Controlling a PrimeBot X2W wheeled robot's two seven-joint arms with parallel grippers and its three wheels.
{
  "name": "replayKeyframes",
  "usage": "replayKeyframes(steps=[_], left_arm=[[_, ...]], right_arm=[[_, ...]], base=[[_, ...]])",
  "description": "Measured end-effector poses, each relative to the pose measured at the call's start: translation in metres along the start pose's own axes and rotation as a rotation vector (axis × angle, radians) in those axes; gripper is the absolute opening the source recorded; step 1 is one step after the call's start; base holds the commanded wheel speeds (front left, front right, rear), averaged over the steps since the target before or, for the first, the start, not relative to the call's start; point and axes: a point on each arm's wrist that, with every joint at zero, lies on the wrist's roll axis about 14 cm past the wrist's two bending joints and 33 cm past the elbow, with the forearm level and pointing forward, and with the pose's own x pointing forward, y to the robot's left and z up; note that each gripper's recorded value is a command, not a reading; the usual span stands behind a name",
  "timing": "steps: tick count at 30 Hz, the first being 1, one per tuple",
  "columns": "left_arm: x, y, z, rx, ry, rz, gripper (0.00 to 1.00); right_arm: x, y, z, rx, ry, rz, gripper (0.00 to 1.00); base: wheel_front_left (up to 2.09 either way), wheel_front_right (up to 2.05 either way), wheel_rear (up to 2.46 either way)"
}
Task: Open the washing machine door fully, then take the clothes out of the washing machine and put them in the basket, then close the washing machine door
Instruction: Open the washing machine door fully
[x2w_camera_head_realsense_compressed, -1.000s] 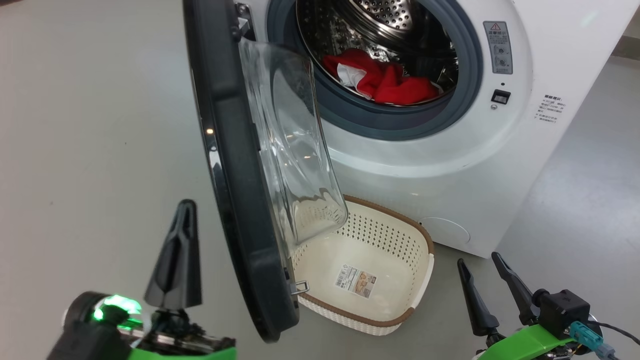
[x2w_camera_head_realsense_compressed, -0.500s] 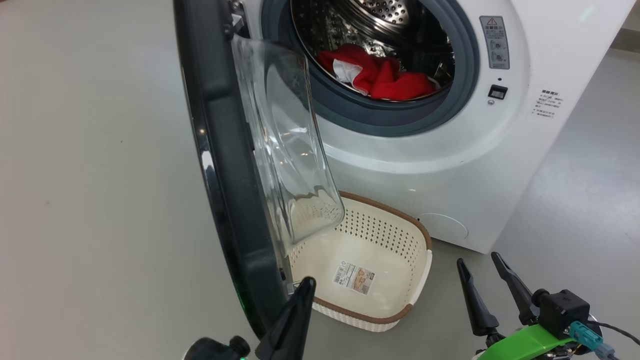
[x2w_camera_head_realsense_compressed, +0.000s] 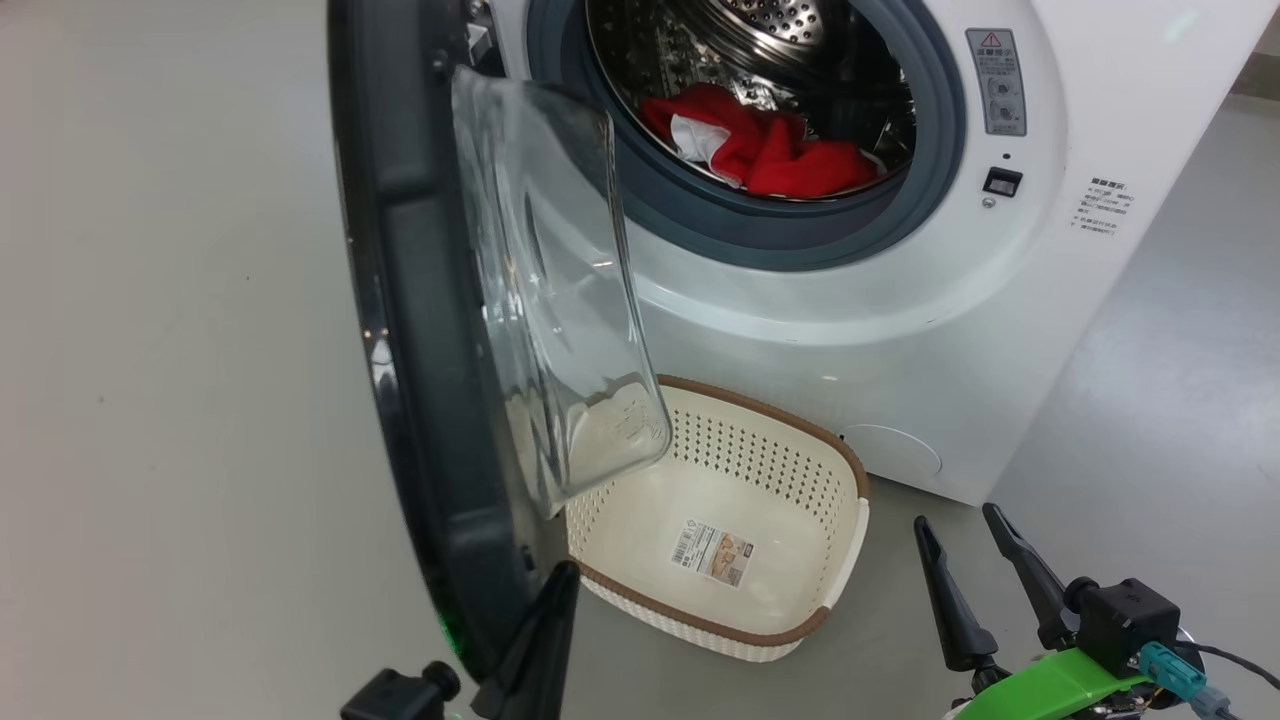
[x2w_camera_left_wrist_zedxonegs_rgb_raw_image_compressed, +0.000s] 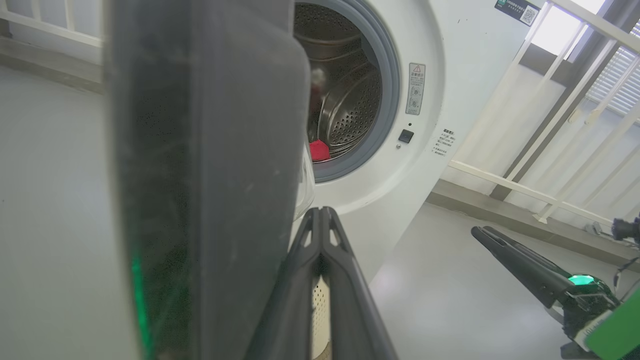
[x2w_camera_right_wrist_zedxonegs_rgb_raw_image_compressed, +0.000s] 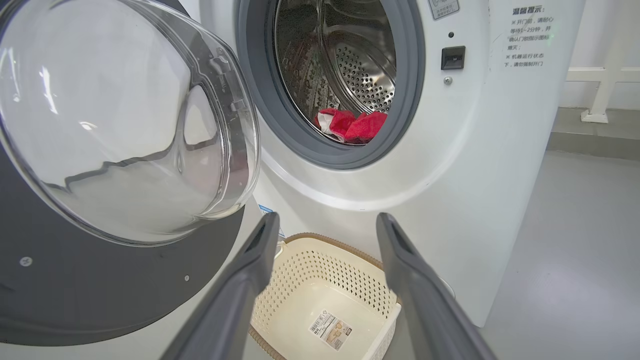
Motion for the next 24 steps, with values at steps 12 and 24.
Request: replayKeyframes(steps=[12, 24], left_arm=[[-0.005, 0.066, 0.023, 0.053, -0.062, 0.207, 0.00], [-0.017, 0.137, 0.052, 0.150, -0.121, 0.417, 0.00]], right_arm=[[0.005, 0.004, -0.005, 0.008, 0.012, 0.016, 1.00], [0.008, 0.001, -0.014, 0.024, 0.032, 0.014, 1.00]], base=[[0.00, 0.00, 0.00], [0.00, 0.00, 0.00]])
